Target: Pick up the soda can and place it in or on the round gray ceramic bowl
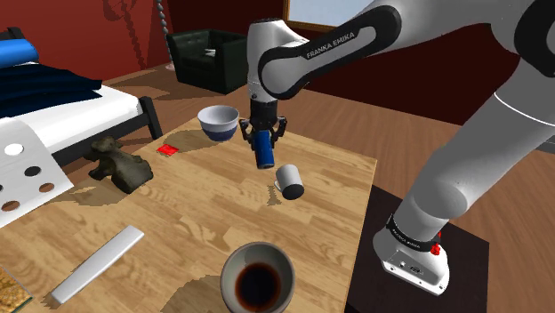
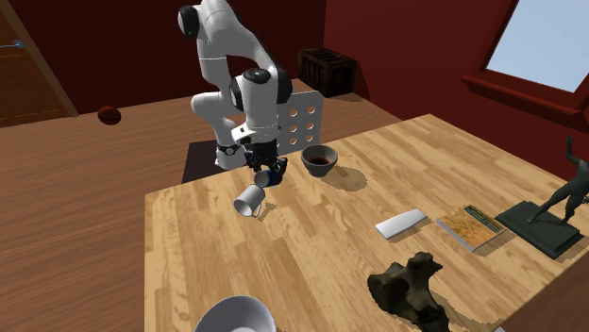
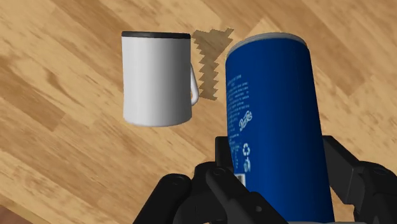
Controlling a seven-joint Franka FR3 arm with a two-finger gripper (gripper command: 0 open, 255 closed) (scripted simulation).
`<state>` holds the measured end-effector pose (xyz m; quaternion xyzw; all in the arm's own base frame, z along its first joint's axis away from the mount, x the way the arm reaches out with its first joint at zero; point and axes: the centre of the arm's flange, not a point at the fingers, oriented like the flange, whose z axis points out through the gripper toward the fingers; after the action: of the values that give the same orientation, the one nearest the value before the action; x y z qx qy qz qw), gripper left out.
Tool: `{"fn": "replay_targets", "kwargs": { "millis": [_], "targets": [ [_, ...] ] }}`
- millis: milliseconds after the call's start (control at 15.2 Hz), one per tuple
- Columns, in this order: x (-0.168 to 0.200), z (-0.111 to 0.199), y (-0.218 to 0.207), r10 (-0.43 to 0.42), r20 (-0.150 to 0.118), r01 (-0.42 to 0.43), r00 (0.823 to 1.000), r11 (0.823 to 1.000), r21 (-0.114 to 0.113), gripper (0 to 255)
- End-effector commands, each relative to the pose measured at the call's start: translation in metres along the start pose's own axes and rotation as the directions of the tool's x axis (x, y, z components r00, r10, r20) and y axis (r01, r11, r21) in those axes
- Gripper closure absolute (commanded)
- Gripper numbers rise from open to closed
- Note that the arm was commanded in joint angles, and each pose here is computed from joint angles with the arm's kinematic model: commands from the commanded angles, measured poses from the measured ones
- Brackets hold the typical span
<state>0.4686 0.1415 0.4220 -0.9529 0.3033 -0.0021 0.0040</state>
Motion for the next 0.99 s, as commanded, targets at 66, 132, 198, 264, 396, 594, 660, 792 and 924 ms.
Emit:
{"fn": "replay_targets", "kwargs": {
  "millis": [66,132,198,264,396,594,660,792,924],
  "targets": [
    [-0.04,0.001,-0.008,0.001,0.0,-0.001,1.0,1.0,0.0,255],
    [-0.053,0.001,-0.011,0.001,0.0,-0.001,1.0,1.0,0.0,255],
    [-0.066,0.0,-0.014,0.001,0.0,-0.001,1.0,1.0,0.0,255],
    [-0.078,0.0,-0.017,0.001,0.0,-0.001,1.0,1.0,0.0,255],
    [-0.104,-0.001,-0.024,0.001,0.0,-0.001,1.0,1.0,0.0,255],
    [-0.142,-0.002,-0.033,0.001,0.0,-0.001,1.0,1.0,0.0,255],
    [-0.155,-0.002,-0.037,0.001,0.0,-0.001,1.0,1.0,0.0,255],
    [-0.181,-0.003,-0.043,0.001,0.0,-0.001,1.0,1.0,0.0,255],
    [-0.206,-0.004,-0.049,0.001,0.0,-0.001,1.0,1.0,0.0,255]
  ]
}}
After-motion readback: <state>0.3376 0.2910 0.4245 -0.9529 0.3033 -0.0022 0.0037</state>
